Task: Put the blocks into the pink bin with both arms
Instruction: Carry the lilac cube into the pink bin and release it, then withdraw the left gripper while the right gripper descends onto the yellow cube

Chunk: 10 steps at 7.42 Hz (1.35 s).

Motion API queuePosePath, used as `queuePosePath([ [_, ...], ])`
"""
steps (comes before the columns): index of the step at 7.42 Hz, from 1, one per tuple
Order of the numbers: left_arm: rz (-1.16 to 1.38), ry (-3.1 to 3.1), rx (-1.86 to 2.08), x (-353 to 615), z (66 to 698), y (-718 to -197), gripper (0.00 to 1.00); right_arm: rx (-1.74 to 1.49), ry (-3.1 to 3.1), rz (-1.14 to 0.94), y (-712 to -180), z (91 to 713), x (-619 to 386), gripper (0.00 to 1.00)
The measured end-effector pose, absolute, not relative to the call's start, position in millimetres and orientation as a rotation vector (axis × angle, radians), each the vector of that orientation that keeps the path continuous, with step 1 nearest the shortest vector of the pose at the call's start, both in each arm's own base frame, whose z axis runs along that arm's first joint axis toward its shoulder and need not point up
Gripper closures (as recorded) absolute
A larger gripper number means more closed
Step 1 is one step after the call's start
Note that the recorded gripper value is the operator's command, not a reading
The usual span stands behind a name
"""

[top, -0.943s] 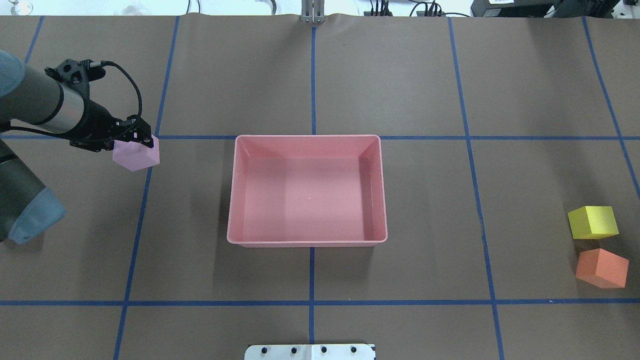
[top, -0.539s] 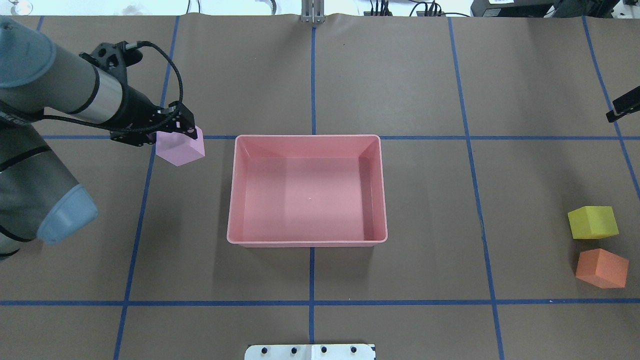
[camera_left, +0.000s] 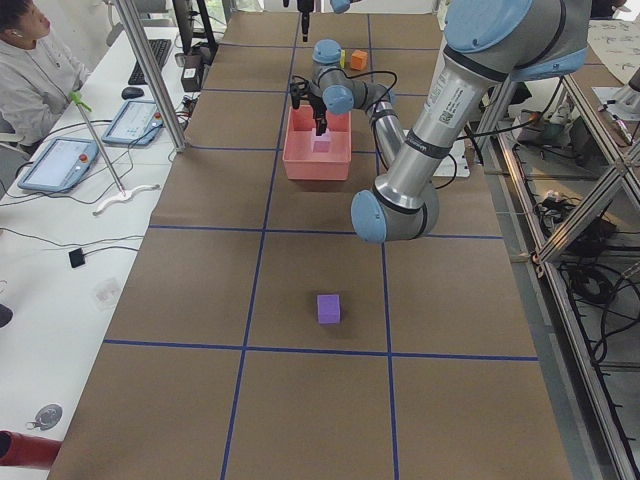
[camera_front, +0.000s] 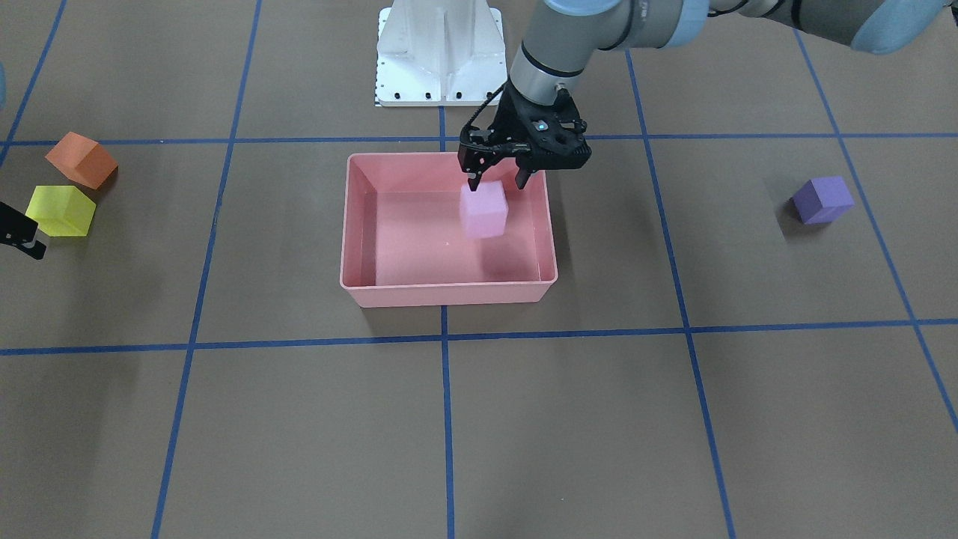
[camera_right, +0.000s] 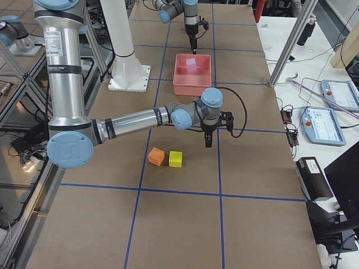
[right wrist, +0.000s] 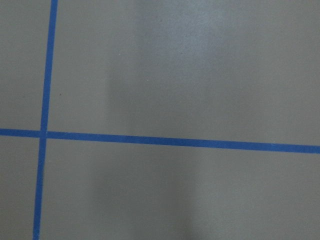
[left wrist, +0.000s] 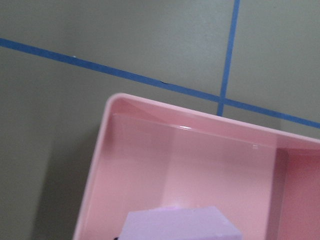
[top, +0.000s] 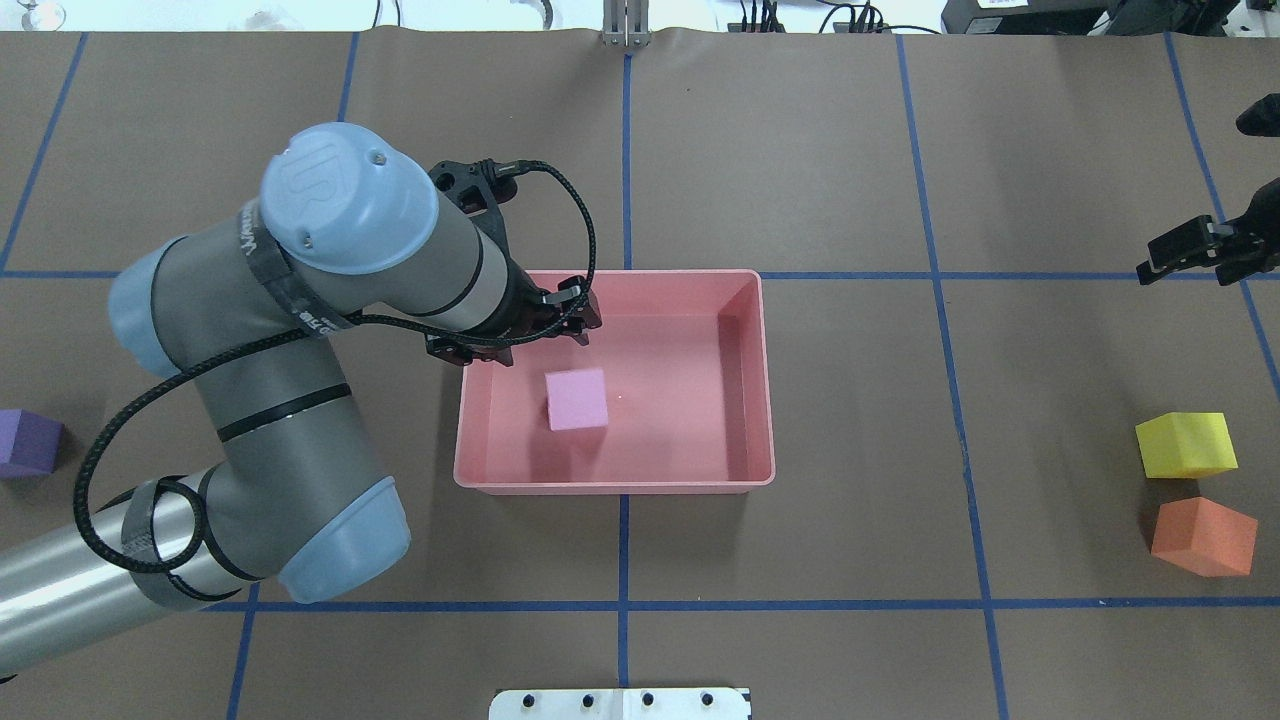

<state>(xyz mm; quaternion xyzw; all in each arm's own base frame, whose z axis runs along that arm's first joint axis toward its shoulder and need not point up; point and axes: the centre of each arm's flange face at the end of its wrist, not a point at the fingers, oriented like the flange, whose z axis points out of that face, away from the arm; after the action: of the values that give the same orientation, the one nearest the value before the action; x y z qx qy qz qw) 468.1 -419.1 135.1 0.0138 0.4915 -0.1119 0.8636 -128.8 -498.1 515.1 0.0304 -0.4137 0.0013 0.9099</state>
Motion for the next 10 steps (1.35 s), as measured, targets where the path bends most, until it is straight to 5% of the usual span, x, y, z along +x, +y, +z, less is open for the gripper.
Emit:
queuePosePath([
  [2,-0.191,1.020,0.044,448,141,-411,0.00,0.057,-0.835,0.012,-466,539,-126,0.00],
  [7,0.222,0.846,0.176,227,334,-486,0.00,0.076,-0.812,0.061,-392,594,-130,0.00],
  [10,0.277,0.822,0.183,186,376,-498,0.00,0.095,-0.786,0.066,-379,599,-152,0.00],
])
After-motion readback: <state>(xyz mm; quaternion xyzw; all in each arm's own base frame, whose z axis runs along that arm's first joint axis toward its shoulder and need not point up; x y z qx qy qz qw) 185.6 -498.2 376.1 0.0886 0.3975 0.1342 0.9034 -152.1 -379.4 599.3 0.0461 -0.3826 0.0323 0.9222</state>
